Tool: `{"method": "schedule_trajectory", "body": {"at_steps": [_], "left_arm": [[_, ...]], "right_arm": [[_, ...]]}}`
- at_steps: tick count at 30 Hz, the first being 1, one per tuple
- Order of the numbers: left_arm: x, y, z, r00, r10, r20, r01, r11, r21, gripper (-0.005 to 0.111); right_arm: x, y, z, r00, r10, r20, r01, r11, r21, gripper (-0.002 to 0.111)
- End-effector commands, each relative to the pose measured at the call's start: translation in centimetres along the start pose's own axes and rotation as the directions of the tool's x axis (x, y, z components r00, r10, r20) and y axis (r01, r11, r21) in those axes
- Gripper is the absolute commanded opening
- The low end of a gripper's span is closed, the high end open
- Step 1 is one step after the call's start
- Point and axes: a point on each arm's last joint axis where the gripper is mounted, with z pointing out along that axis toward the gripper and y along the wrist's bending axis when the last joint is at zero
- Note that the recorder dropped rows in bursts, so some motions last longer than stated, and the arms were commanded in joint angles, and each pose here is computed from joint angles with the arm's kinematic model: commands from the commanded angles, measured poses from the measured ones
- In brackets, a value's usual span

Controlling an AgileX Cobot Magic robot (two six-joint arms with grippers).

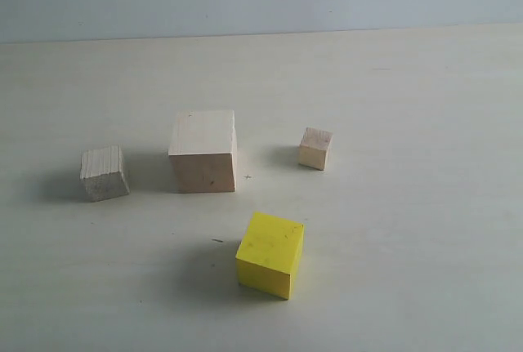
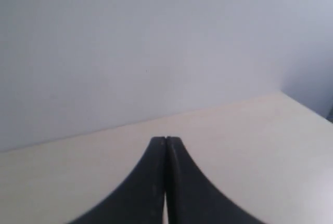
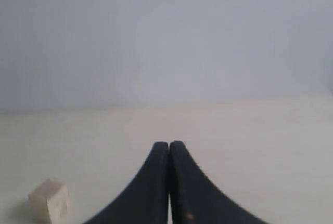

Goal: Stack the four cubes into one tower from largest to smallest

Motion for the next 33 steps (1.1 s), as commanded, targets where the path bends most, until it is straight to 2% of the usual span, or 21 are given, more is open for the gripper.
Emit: {"method": "schedule_trajectory", "body": {"at_steps": [1, 7, 12, 14, 15, 18, 24, 27, 29, 31, 33], "left_arm": [[-0.2, 0.0, -2.1, 0.995, 0.036, 0.090, -0.035, 0.999, -0.015, 0.000], [1.0, -0.1, -2.5, 0.998, 0.043, 0.043, -0.043, 0.999, -0.003, 0.000], [1.2, -0.1, -2.5, 0.999, 0.042, 0.029, -0.042, 0.999, 0.000, 0.000], [1.2, -0.1, -2.5, 0.999, 0.044, 0.029, -0.044, 0.999, 0.000, 0.000], [1.2, -0.1, -2.5, 0.999, 0.044, 0.031, -0.044, 0.999, -0.001, 0.000], [1.2, -0.1, -2.5, 0.999, 0.044, 0.031, -0.044, 0.999, -0.001, 0.000], [1.2, -0.1, -2.5, 0.999, 0.044, 0.029, -0.044, 0.999, 0.000, 0.000], [1.2, -0.1, -2.5, 0.999, 0.038, 0.030, -0.038, 0.999, 0.001, 0.000], [1.2, -0.1, -2.5, 0.999, 0.032, 0.030, -0.032, 0.999, 0.002, 0.000], [1.2, -0.1, -2.5, 0.999, 0.014, 0.031, -0.014, 1.000, 0.006, 0.000], [1.2, -0.2, -2.5, 1.000, -0.001, 0.030, 0.001, 1.000, 0.011, 0.000]], "right_arm": [[-2.1, 0.1, -0.3, 0.968, 0.023, 0.249, -0.019, 1.000, -0.017, 0.000], [-3.6, 0.1, -0.8, 0.911, 0.025, 0.412, -0.016, 1.000, -0.025, 0.000], [-5.3, 0.1, -1.8, 0.803, 0.047, 0.594, -0.028, 0.999, -0.042, 0.000], [-5.9, 0.1, -1.8, 0.815, 0.145, 0.561, -0.113, 0.989, -0.092, 0.000], [-6.4, 0.3, -1.8, 0.832, 0.155, 0.532, -0.120, 0.988, -0.100, 0.000], [-8.8, 0.7, -1.7, 0.908, 0.096, 0.408, -0.066, 0.994, -0.086, 0.000], [-14.5, 1.2, -0.3, 0.923, 0.157, 0.352, -0.125, 0.986, -0.111, 0.000], [-15.7, 1.5, 1.9, 0.939, 0.137, 0.317, -0.101, 0.987, -0.128, 0.000], [-15.9, 2.2, 3.4, 0.946, 0.112, 0.305, -0.057, 0.982, -0.182, 0.000], [-15.9, 3.6, 4.9, 0.955, 0.061, 0.289, 0.036, 0.947, -0.319, 0.000], [-15.2, 5.7, 6.6, 0.977, -0.035, 0.211, 0.143, 0.844, -0.518, 0.000]]}}
